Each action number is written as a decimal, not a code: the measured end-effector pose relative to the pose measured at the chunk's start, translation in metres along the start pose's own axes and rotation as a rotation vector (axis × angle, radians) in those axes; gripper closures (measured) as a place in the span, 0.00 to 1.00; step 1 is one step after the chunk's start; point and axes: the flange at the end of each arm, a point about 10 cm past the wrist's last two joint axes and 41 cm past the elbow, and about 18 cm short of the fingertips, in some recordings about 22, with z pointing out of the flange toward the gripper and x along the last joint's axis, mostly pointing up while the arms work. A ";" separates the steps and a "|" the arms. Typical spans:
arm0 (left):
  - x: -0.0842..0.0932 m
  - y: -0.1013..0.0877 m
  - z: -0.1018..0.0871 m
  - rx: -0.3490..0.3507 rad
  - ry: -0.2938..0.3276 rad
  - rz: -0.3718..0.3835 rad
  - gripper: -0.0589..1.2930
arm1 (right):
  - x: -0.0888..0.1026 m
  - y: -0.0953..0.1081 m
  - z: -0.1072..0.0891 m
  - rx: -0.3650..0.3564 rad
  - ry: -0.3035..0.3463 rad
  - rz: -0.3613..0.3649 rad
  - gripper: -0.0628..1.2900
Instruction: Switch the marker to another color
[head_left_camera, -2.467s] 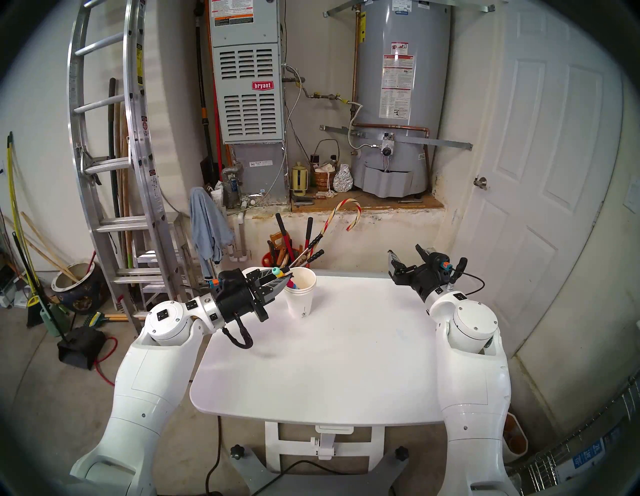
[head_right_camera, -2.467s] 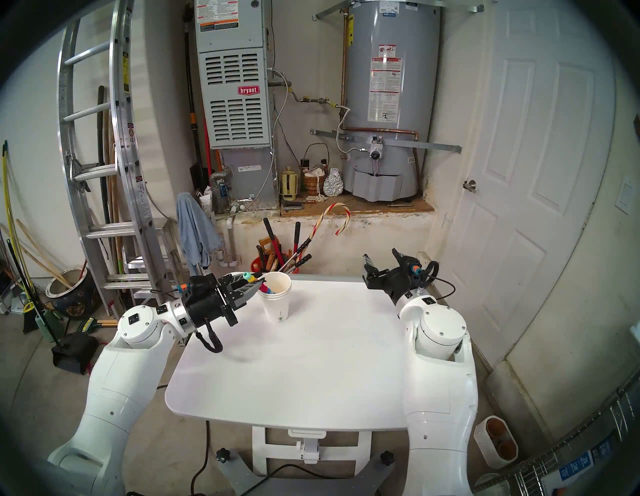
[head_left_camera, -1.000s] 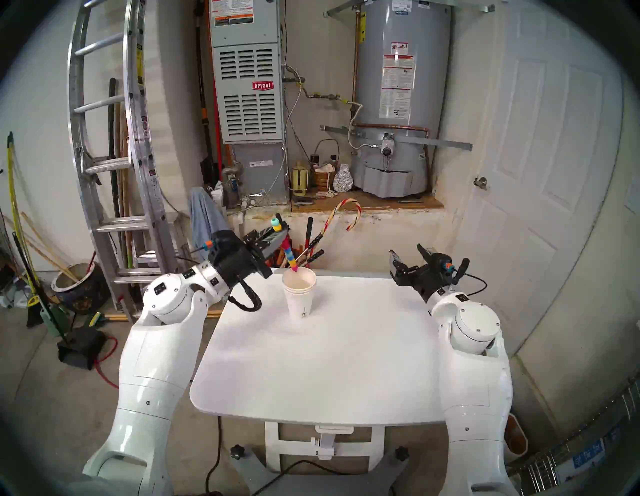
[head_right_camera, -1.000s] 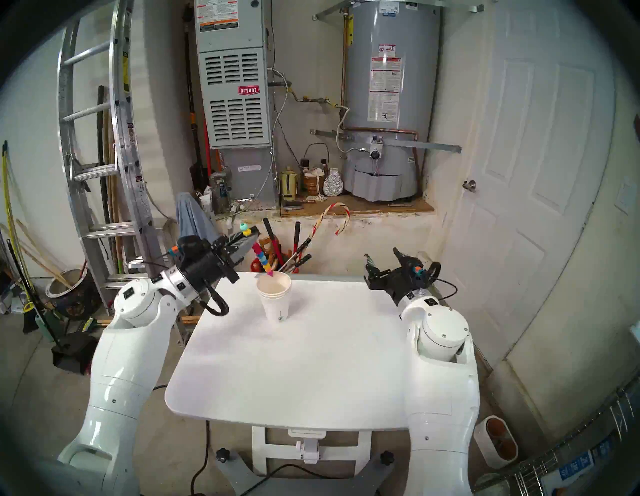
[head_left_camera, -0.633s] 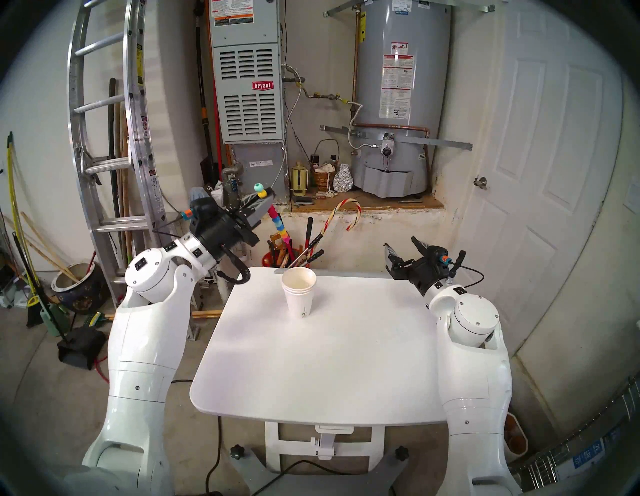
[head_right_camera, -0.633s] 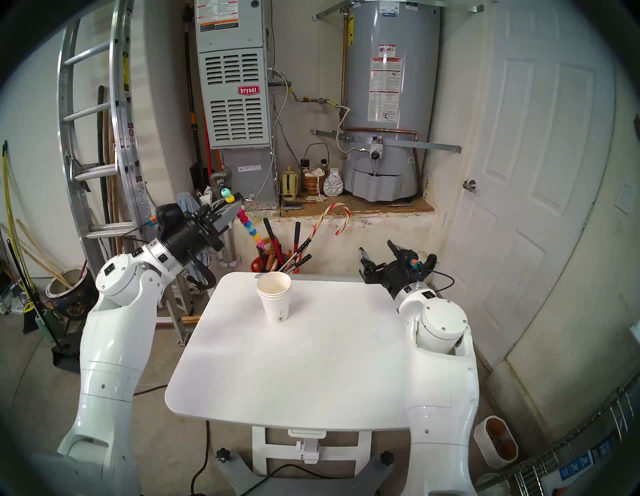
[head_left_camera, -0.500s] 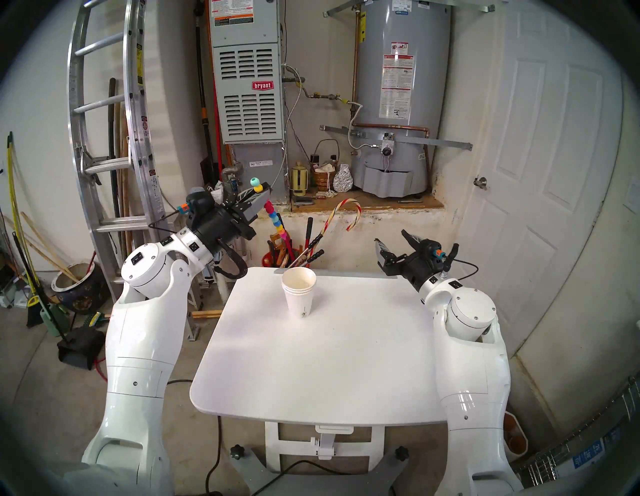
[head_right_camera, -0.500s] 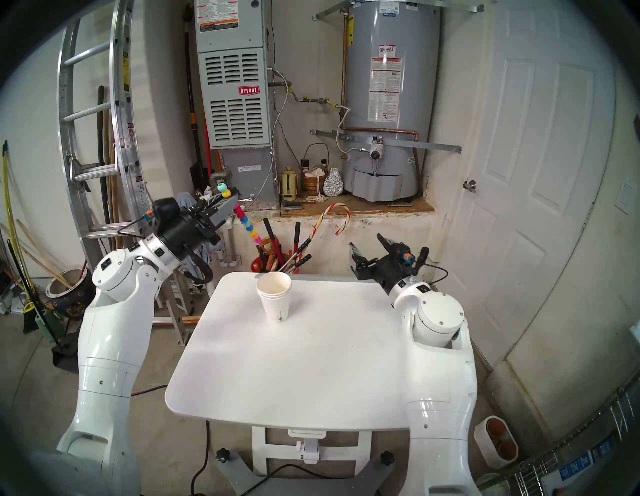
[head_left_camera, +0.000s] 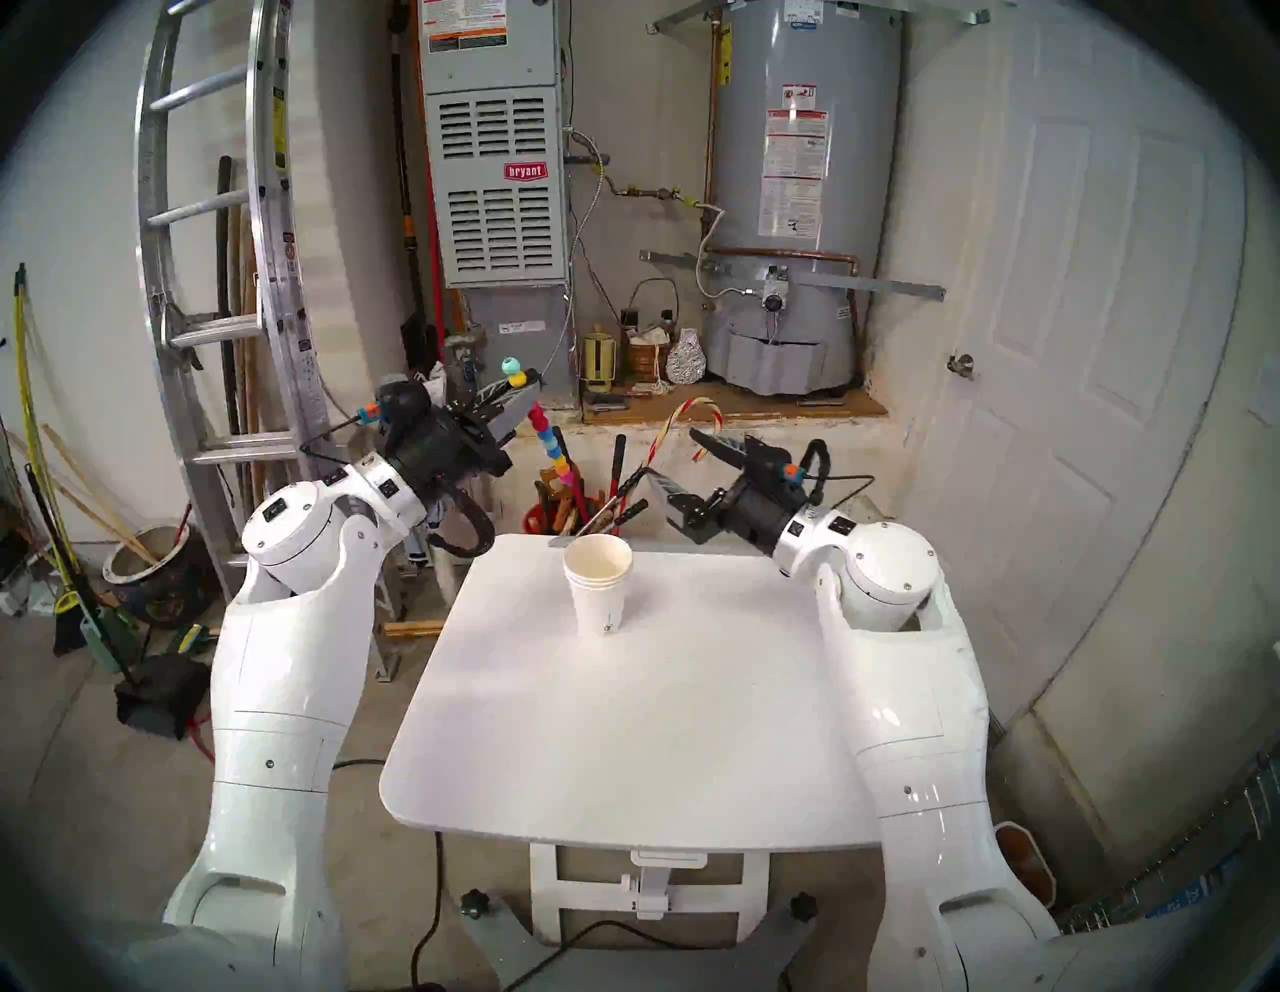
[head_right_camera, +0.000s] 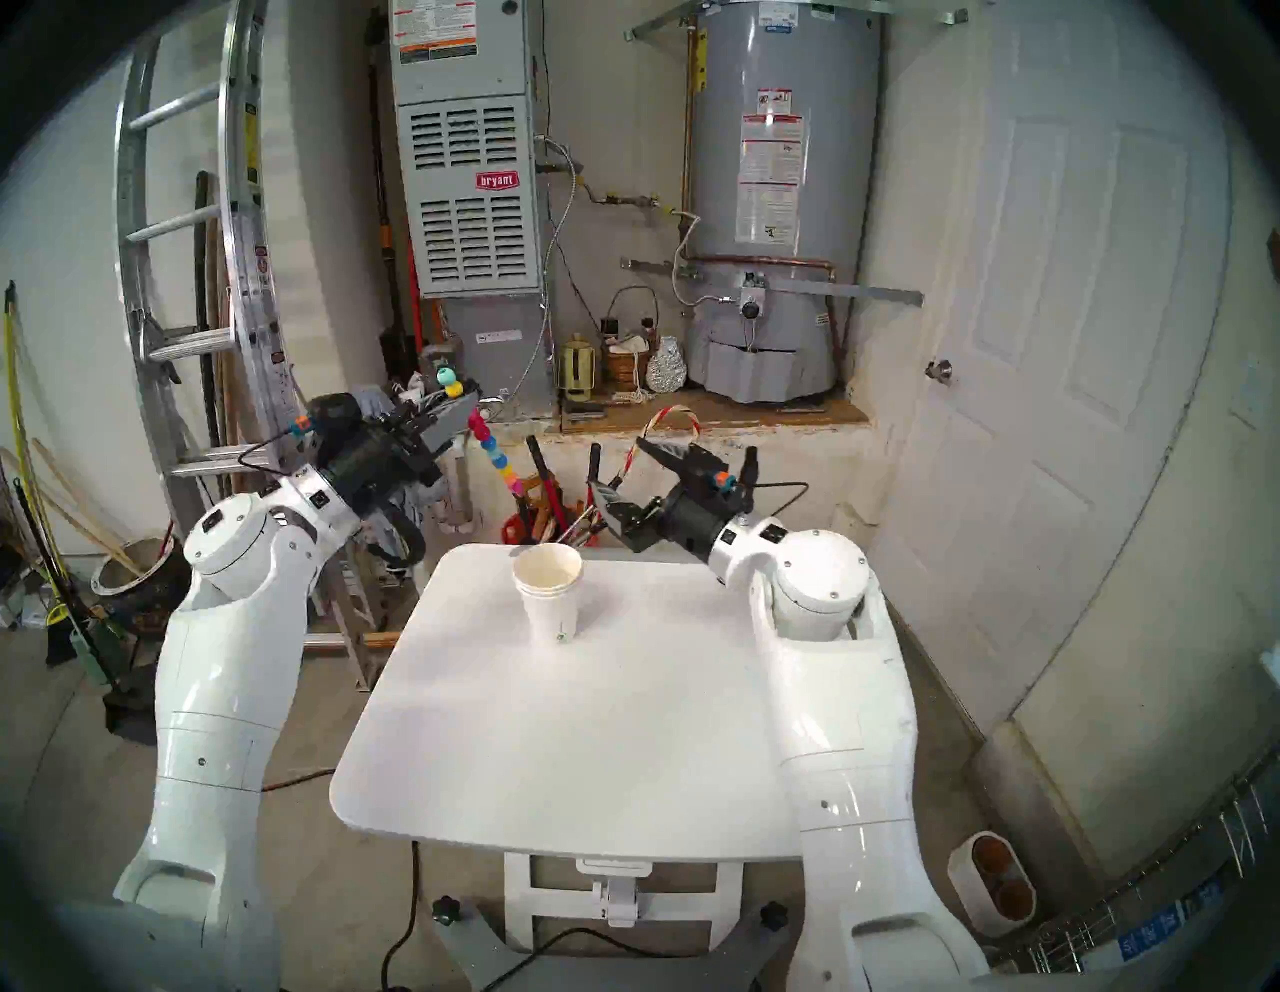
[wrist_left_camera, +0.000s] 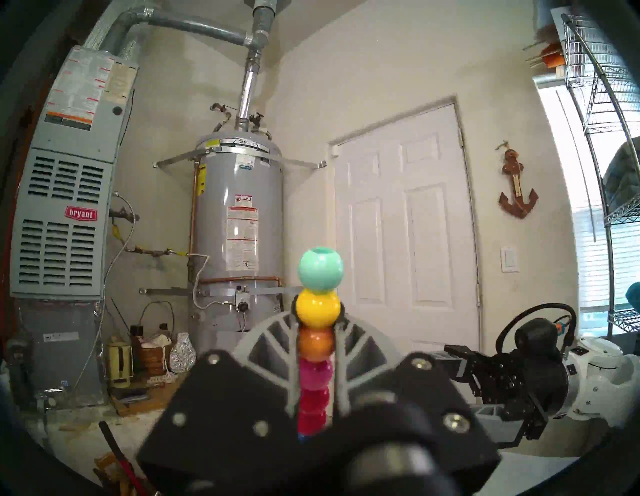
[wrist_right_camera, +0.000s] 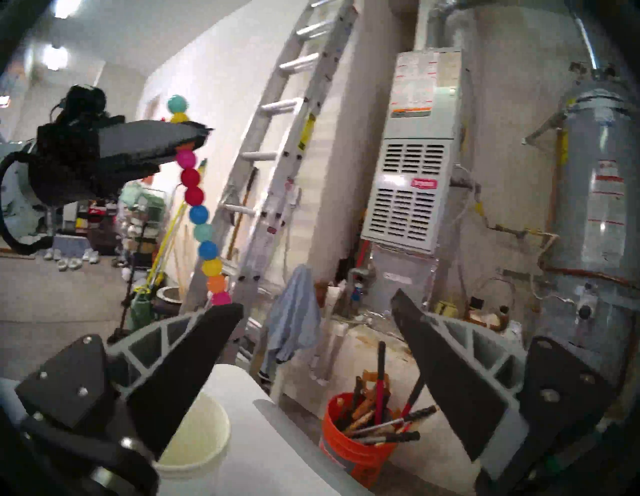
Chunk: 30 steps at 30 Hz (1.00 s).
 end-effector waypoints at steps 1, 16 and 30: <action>0.000 0.000 0.000 0.000 0.000 -0.001 0.85 | 0.000 -0.001 0.001 0.006 -0.002 -0.003 0.06; 0.002 0.011 -0.005 -0.059 -0.009 -0.013 0.85 | -0.003 -0.023 0.046 0.161 -0.030 -0.110 0.06; -0.011 0.022 -0.006 -0.087 -0.033 -0.022 0.86 | 0.014 -0.021 0.063 0.165 0.029 -0.137 0.06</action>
